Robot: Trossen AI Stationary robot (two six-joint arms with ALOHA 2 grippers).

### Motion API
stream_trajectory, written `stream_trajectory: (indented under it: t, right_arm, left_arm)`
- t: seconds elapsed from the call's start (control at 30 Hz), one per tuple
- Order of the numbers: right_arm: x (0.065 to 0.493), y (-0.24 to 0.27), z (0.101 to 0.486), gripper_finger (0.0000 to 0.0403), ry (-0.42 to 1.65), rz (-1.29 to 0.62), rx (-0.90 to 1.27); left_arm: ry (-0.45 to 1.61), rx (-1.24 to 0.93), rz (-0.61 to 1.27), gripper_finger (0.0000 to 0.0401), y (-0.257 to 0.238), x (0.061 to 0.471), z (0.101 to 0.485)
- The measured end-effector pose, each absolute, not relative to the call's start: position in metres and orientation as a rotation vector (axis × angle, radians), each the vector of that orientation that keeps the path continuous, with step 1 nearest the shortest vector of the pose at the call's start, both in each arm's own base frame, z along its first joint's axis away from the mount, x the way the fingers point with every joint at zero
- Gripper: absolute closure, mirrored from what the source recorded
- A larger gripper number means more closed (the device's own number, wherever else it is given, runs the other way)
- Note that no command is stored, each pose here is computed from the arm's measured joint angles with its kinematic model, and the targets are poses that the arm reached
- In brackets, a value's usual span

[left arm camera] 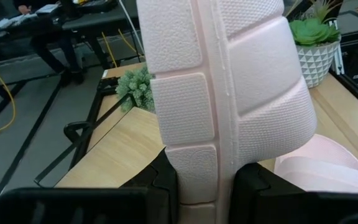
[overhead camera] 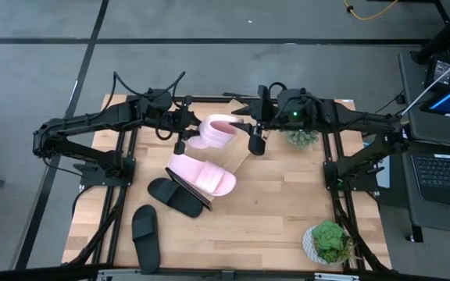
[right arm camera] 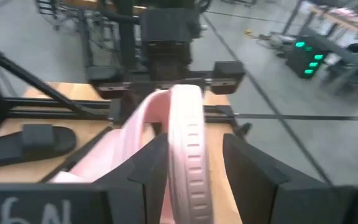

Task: Pick and place slides into the shelf
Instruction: Put the pink slides on the shelf

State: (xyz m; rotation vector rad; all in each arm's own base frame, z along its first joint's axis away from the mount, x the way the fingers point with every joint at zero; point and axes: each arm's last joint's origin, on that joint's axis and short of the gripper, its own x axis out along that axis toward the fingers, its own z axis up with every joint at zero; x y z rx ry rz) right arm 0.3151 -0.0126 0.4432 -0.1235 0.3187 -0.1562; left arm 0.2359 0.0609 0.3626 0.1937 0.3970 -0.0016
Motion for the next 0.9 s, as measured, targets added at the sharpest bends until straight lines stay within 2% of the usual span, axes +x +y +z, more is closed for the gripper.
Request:
stream_trajectory:
  t: [0.13,0.43,0.67,0.9]
  right_arm:
    - [0.3151,-0.0165,0.4431,0.0267,0.316,-0.117,-0.093]
    - [0.3140,-0.0187,0.4415,0.0355,0.338,-0.120,-0.114]
    - [0.3137,-0.0190,0.4421,0.0358,0.336,-0.127,-0.117]
    - [0.3073,-0.0217,0.4483,0.0360,0.316,-0.237,-0.155]
  left_arm:
    - [0.397,0.194,-0.003,0.0327,0.0609,0.2359,0.3626]
    - [0.398,0.193,-0.004,0.0327,0.0608,0.2358,0.3624]
    - [0.392,0.216,0.063,0.0326,0.0627,0.2363,0.3641]
    - [0.343,0.241,0.121,0.0247,0.0643,0.2359,0.3707]
